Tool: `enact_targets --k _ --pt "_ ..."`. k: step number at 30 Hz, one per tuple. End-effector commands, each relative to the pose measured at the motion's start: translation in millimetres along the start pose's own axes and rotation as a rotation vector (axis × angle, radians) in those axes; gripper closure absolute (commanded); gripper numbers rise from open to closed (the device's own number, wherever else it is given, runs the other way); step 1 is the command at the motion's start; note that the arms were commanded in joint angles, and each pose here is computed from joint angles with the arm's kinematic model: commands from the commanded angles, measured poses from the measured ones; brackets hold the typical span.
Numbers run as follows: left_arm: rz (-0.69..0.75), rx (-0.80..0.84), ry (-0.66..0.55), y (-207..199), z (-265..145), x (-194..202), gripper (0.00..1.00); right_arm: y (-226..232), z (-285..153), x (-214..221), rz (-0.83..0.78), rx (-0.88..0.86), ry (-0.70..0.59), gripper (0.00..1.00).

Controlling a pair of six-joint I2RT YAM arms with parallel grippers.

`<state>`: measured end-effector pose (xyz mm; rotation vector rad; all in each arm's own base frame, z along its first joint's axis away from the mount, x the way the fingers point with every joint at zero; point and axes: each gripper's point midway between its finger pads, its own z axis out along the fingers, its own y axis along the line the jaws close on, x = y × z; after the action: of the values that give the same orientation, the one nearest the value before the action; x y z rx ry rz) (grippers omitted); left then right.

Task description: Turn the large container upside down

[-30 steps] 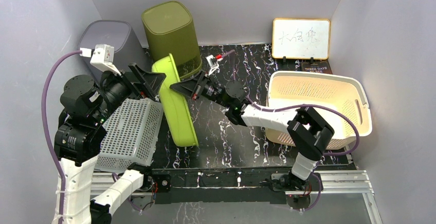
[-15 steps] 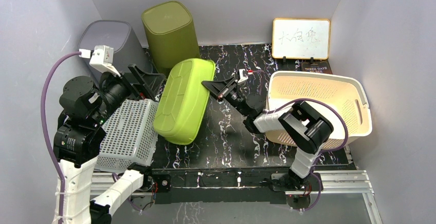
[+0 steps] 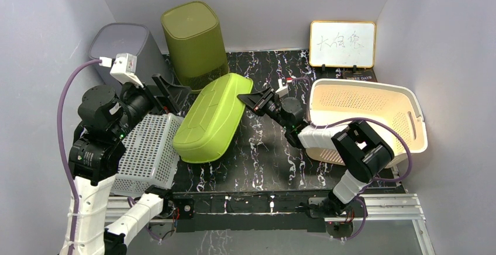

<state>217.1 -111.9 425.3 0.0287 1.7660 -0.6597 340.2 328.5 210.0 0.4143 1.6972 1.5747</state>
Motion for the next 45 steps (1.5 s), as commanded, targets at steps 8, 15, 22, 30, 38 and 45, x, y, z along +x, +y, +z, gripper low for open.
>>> enact_targets --k 8,15,22,30,38,45 --pt "0.008 0.01 -0.005 1.8 6.9 3.9 0.02 -148.6 -37.0 -3.0 -0.41 0.642 0.193 0.98" --pt "0.008 0.002 0.004 4.6 8.7 7.5 0.02 -169.8 -53.6 -18.1 -0.489 0.797 0.175 0.93" --pt "0.004 0.003 0.005 5.7 10.0 10.4 0.02 -171.4 -61.7 -20.6 -0.495 0.816 0.161 0.85" --pt "0.001 0.004 0.009 5.5 10.3 10.8 0.02 -165.2 -57.2 -23.8 -0.53 0.805 0.173 0.86" --pt "-0.007 -0.001 0.032 9.0 15.9 18.8 0.02 -87.3 -25.4 -30.4 -0.789 0.738 0.249 0.74" --pt "-0.009 -0.006 0.042 11.3 16.4 23.7 0.02 -27.8 -37.8 -75.8 -0.99 0.843 0.151 0.65"
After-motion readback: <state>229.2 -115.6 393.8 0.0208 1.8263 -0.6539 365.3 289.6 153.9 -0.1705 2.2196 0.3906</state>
